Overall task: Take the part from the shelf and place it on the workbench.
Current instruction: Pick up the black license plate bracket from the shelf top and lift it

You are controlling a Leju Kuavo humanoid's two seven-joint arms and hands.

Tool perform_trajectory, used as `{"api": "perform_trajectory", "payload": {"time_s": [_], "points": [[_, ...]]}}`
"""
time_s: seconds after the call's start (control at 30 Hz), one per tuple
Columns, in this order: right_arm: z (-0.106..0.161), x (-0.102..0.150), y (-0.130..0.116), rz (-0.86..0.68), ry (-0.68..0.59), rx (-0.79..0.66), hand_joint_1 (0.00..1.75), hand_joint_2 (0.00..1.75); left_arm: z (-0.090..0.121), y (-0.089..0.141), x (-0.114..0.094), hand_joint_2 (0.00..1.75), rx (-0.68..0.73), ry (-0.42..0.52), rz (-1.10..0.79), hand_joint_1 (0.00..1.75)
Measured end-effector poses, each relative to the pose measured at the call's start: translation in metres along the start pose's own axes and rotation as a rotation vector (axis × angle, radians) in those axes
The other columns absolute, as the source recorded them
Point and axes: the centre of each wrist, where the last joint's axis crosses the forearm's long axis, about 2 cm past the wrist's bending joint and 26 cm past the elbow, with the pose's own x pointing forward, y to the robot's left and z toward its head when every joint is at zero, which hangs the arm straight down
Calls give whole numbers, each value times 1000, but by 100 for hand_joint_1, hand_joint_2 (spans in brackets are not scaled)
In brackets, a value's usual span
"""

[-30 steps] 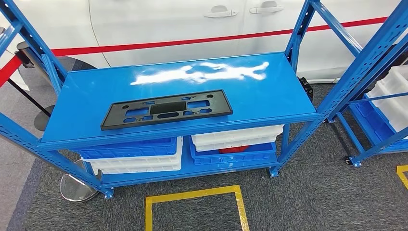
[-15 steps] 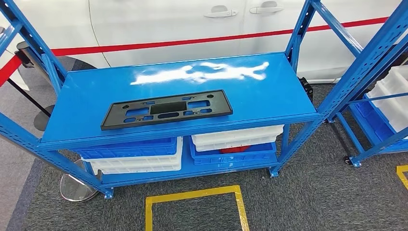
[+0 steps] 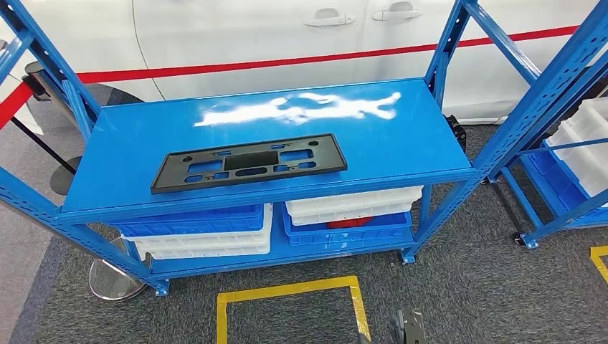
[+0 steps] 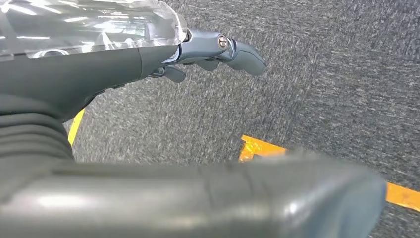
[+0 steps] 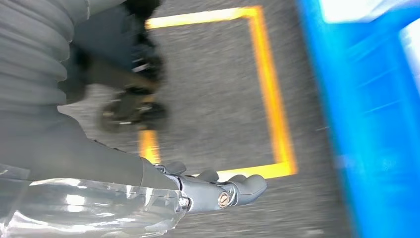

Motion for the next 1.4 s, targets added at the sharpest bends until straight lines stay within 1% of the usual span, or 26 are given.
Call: {"api": "perform_trajectory", "payload": {"time_s": [0.23, 0.47, 0.7, 0.87, 0.93, 1.0, 1.07, 1.4], "points": [[-11, 60, 15, 6, -313, 53, 0, 175, 3, -5, -2, 0, 16, -13, 44, 0], [-10, 129, 27, 26, -649, 108, 0, 175, 6, -11, -4, 0, 42, -21, 100, 0], [7, 198, 47, 59, -989, 196, 0, 175, 9, -18, -5, 0, 77, -17, 169, 0], [28, 245, 64, 72, -1217, 292, 0, 175, 12, -27, -4, 0, 103, -10, 238, 0], [37, 259, 69, 84, -1292, 337, 0, 175, 14, -32, -4, 0, 110, -5, 263, 0], [46, 266, 72, 117, -1340, 363, 0, 175, 16, -36, -4, 0, 110, -3, 270, 0], [52, 266, 72, 168, -1369, 359, 0, 175, 18, -39, -5, 0, 104, -2, 265, 0], [75, 268, 83, 461, -1554, 241, 0, 175, 21, -53, 3, 0, 76, -12, 241, 0]]}}
